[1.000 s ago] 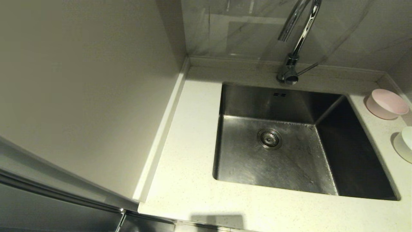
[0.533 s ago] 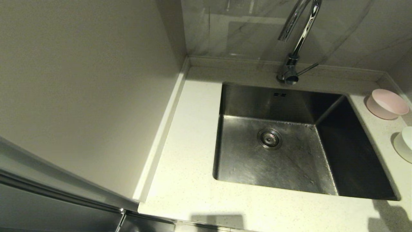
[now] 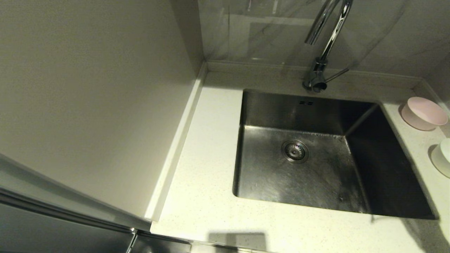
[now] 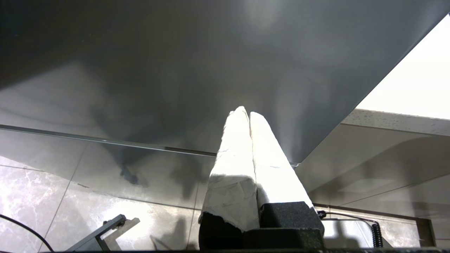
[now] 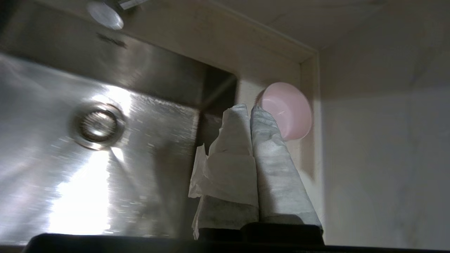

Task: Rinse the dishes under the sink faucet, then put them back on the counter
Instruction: Put a bowl into the sink

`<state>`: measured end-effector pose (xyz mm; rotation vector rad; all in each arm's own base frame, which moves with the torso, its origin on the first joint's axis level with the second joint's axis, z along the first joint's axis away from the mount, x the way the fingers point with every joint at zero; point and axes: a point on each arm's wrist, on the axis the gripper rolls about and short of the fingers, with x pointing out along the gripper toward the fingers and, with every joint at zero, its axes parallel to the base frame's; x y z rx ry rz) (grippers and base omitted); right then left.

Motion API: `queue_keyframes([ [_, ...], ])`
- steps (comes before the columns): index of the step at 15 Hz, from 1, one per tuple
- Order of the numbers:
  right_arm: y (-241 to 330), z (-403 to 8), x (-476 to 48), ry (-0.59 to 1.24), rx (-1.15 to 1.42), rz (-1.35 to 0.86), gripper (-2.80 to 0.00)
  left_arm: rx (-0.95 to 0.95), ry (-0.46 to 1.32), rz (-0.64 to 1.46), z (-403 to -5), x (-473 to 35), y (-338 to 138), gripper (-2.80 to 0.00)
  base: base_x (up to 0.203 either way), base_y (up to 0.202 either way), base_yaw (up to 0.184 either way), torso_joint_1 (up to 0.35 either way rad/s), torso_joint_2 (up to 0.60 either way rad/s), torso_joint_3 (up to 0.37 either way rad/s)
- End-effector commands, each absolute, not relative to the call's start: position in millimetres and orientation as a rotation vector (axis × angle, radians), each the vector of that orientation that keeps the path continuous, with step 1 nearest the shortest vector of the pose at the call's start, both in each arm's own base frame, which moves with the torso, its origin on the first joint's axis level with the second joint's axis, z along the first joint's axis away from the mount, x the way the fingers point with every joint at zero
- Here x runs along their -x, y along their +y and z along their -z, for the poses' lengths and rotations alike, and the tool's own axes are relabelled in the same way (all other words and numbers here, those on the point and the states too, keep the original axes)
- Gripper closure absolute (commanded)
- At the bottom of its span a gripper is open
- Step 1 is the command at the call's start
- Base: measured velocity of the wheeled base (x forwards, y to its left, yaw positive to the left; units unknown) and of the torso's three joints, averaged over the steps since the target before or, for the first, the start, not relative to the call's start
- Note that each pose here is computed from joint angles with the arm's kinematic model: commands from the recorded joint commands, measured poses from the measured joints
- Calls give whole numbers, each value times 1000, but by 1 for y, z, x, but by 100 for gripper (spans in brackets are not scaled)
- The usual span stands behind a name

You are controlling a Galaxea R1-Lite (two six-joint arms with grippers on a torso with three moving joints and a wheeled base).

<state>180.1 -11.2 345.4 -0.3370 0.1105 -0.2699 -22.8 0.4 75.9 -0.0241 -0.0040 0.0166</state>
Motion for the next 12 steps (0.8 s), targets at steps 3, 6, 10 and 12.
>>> queue_keyframes([
  [3,-25,-334,-246,323,464,254,0,25,-6,-17,-76,23,0,0,0,0,0,0,0,0],
  [6,-33,-344,-261,422,541,167,0,25,-6,-17,-76,23,0,0,0,0,0,0,0,0],
  [10,-48,-351,-314,476,501,73,0,25,-6,-17,-76,23,0,0,0,0,0,0,0,0],
  [12,-80,-328,-350,516,435,163,0,25,-6,-17,-76,23,0,0,0,0,0,0,0,0],
])
